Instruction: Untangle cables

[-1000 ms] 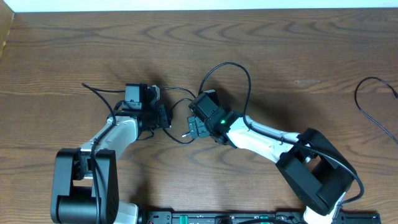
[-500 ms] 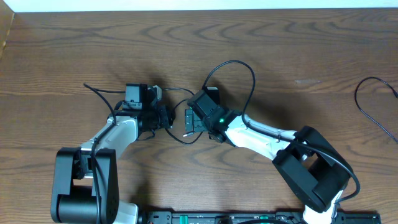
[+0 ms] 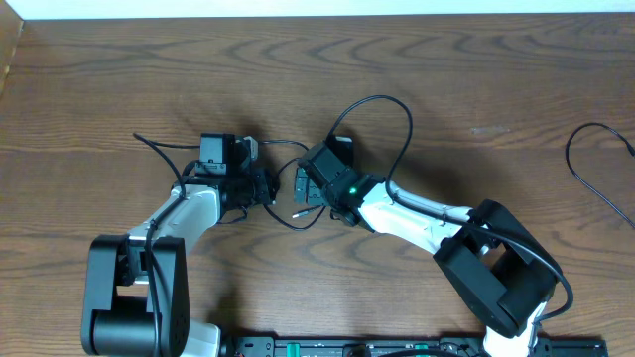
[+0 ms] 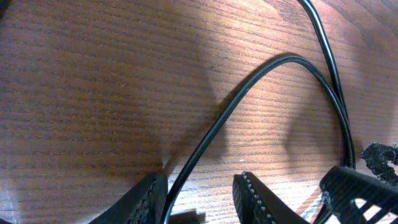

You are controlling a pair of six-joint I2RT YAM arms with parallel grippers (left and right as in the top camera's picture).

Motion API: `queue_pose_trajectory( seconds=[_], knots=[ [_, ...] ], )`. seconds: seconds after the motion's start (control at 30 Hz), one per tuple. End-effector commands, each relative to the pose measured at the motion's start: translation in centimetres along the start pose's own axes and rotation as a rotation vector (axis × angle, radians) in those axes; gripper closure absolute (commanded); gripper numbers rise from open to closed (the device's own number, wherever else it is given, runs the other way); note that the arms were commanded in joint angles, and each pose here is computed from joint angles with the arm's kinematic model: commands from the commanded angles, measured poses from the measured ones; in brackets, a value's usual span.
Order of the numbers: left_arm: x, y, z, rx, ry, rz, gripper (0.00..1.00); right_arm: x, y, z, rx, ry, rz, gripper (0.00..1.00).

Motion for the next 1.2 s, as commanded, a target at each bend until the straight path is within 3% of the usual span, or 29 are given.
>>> queue_pose_trajectory(
  seconds=[0.0, 0.4, 0.7, 1.17],
  knots=[
    [0.3, 0.4, 0.3, -0.013, 0.005, 0.025, 0.60, 2.2, 2.7, -1.3, 0.110, 0.032, 0.131, 0.01],
    [0.3, 0.4, 0.1, -0.015, 0.029, 0.033, 0.60, 3.0, 2.8, -1.1, 0.410, 0.027, 0.122, 0.01],
    [0.3, 0.4, 0.1, -0.019, 0.029, 0.034, 0.60, 5.6, 4.1, -0.8, 0.493, -0.034, 0.194, 0.01],
    [0.3, 0.4, 0.1, -0.018, 0.029, 0.034, 0.60, 5.8, 4.0, -0.8, 0.498, -0.047, 0.188, 0.01]
  ],
)
Point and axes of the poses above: each gripper's point midway between its finger pads, its own x axis out along the fingers, its own z axis along the line the jaws close on, y = z × x, the point moved 10 cm from there along -x, back along the fingers, and after that the axes turned 10 degrees about -x, right-handed, at the moved point
